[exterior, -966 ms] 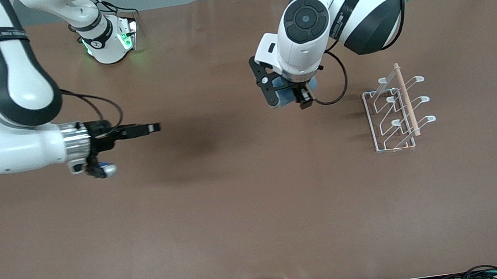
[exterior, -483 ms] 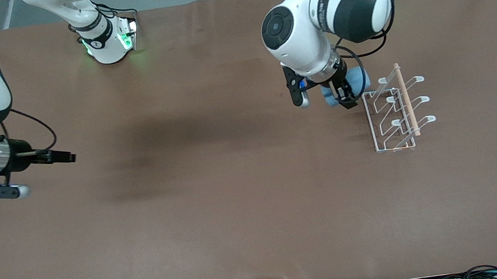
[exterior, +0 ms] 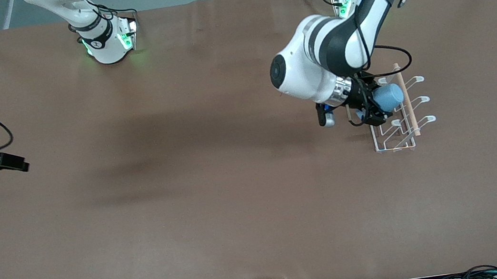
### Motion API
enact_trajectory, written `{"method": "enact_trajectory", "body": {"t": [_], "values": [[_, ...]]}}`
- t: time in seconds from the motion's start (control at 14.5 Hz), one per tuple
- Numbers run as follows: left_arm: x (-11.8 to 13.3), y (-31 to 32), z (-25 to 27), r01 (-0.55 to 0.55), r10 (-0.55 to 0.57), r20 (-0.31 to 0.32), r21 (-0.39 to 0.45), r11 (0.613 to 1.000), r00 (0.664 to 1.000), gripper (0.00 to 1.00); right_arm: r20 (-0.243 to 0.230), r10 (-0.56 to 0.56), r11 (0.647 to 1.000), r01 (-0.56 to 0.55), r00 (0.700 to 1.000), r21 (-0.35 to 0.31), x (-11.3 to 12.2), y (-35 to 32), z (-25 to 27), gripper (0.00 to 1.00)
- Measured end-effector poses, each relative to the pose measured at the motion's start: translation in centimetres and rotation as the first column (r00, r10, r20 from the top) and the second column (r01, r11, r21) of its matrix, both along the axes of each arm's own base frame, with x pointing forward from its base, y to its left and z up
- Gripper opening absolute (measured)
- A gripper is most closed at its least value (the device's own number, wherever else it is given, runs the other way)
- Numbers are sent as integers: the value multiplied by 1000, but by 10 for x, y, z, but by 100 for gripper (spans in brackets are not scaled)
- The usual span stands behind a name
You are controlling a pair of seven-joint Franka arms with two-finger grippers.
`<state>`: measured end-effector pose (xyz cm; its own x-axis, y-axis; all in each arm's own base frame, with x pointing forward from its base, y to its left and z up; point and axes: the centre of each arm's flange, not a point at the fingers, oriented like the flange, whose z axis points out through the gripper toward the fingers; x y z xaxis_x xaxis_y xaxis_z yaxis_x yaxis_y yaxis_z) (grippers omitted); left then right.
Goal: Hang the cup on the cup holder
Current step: 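Move the cup with the left gripper onto a hook of the holder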
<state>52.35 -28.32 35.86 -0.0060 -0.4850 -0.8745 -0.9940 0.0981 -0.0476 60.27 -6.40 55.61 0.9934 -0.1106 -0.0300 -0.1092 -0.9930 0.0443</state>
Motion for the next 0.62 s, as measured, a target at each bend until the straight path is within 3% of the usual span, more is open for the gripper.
{"method": "enact_trajectory", "body": {"t": [0.28, 0.62], "values": [[9, 31, -47, 64, -61, -21, 156, 986, 998, 78, 90, 7, 1000, -5, 996, -24, -29, 1, 65, 100], [17, 52, -88, 84, -71, -68, 220, 972, 995, 78, 93, -12, 1000, 13, 996, -13, -45, -4, 84, 100]]}}
